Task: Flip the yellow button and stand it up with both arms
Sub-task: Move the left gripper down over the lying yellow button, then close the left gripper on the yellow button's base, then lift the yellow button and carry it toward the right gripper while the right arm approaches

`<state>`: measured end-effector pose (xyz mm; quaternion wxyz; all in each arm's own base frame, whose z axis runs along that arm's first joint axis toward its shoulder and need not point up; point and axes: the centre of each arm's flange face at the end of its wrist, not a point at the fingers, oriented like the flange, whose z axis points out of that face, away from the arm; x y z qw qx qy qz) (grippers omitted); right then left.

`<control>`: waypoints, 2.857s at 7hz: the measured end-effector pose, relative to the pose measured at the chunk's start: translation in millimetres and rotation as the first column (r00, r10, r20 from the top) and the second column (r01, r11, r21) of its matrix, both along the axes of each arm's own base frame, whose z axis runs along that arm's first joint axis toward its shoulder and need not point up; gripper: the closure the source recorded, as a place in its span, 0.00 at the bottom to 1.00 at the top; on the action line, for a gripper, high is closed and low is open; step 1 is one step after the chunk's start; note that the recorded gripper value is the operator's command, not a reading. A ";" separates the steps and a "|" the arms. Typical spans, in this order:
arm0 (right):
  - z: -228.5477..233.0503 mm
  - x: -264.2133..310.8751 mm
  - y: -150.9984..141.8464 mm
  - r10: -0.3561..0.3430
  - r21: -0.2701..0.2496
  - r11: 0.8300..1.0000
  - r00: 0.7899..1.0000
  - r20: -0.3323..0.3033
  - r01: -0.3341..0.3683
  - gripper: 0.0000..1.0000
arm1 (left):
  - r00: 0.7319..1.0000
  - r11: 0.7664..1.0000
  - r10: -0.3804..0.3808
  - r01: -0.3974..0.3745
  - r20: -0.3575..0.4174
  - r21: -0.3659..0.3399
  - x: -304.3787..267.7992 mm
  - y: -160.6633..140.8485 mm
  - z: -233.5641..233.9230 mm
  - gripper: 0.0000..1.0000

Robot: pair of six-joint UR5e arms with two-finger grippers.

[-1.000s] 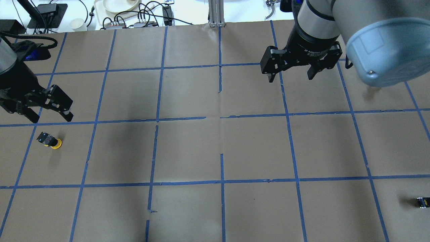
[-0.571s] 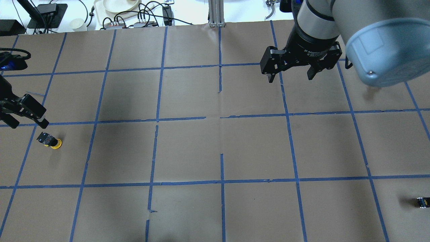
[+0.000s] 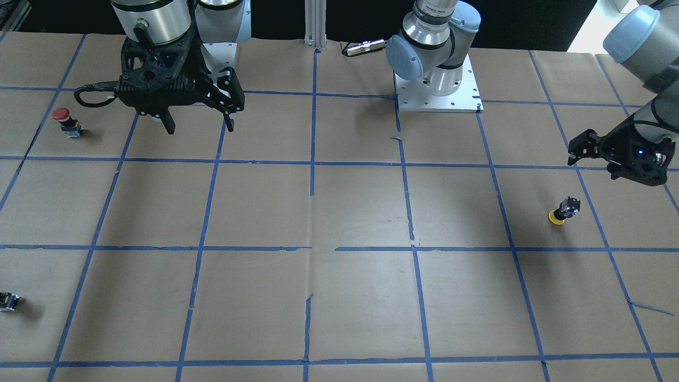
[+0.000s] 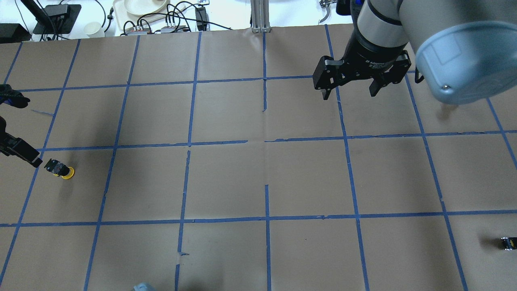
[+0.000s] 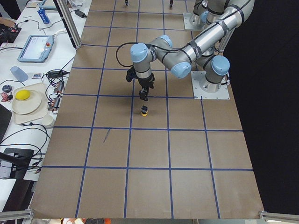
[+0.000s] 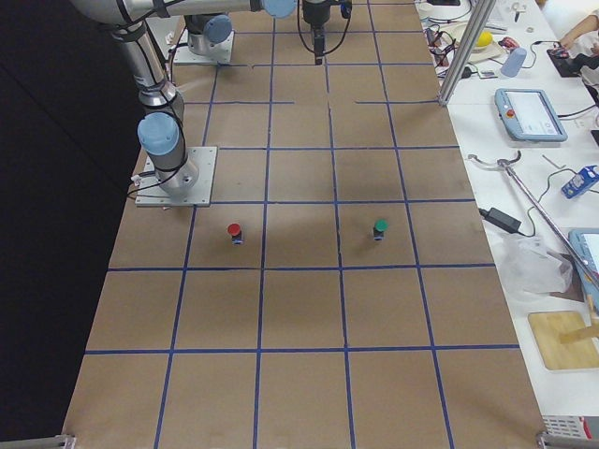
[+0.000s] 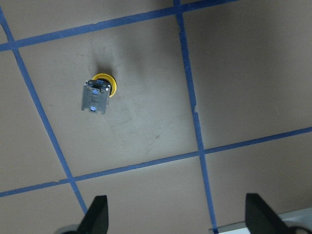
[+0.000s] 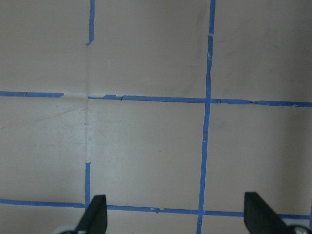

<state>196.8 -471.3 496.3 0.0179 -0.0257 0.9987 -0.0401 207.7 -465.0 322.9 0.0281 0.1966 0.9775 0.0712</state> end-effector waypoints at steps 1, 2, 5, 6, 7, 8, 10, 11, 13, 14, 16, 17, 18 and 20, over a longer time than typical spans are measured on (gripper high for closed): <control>0.1 -0.1 -0.1 0.000 0.000 1.000 1.000 0.000 0.000 0.00 | 1.000 1.000 -0.017 0.017 0.012 -0.014 -1.7 8.0 -19.9 0.01; 0.0 -0.2 0.0 0.000 0.000 1.000 1.000 0.000 0.000 0.00 | 1.000 1.000 -0.020 0.021 0.010 -0.016 -2.6 13.2 -35.2 0.01; -0.1 -0.3 0.1 -0.001 0.001 1.000 1.000 -0.001 0.001 0.00 | 0.999 0.998 -0.016 0.019 0.041 -0.057 13.6 0.9 -65.6 0.01; 0.1 -0.5 0.1 -0.001 0.001 1.000 1.000 -0.001 0.001 0.00 | 0.999 0.998 -0.016 0.018 0.036 -0.056 17.6 -4.3 -77.3 0.01; 0.3 -0.2 0.3 -0.001 0.001 1.000 1.000 0.000 0.001 0.00 | 1.000 0.998 -0.017 0.018 0.024 -0.053 18.2 -6.0 -85.8 0.09; 0.2 -0.3 0.1 -0.001 0.000 1.000 1.000 0.000 0.001 0.00 | 1.000 0.998 -0.017 0.017 0.008 -0.052 17.5 -7.0 -92.6 0.13; 0.0 -0.2 0.2 0.000 0.002 1.000 1.000 -0.001 0.000 0.00 | 1.000 0.999 -0.016 0.016 -0.012 -0.049 16.5 -7.8 -99.4 0.59; 0.0 -0.5 0.2 0.000 0.002 1.000 1.000 -0.001 0.000 0.00 | 1.000 0.999 -0.016 0.015 -0.017 -0.043 16.2 -7.5 -101.2 0.92; 0.3 -0.6 0.4 -0.002 0.002 1.000 1.000 0.000 0.002 0.00 | 1.000 1.000 -0.008 0.007 -0.017 -0.031 17.1 -7.4 -103.8 1.00; 0.2 -0.7 0.4 -0.001 0.002 1.000 1.000 -0.001 0.001 0.00 | 1.000 1.000 -0.004 0.003 -0.019 -0.026 17.9 -8.2 -105.0 1.00; 0.3 -0.8 0.6 -0.002 0.003 1.000 1.000 -0.001 0.002 0.00 | 1.000 0.999 0.023 -0.024 -0.013 -0.038 18.2 -11.1 -97.0 1.00; 0.6 -2.0 -0.1 -0.004 0.002 1.000 1.000 0.000 0.004 0.00 | 0.997 0.997 0.066 -0.067 -0.026 -0.045 12.8 -18.9 -87.3 1.00; 1.3 -4.1 -1.6 -0.010 -0.001 1.000 1.000 0.002 0.010 0.00 | 0.989 0.991 0.127 -0.129 -0.071 -0.034 -6.1 -36.7 -70.6 1.00; 7.9 -29.6 -6.6 -0.066 -0.002 0.998 0.998 0.015 0.066 0.00 | 0.950 0.963 0.271 -0.264 -0.158 0.059 -80.3 -78.0 2.1 1.00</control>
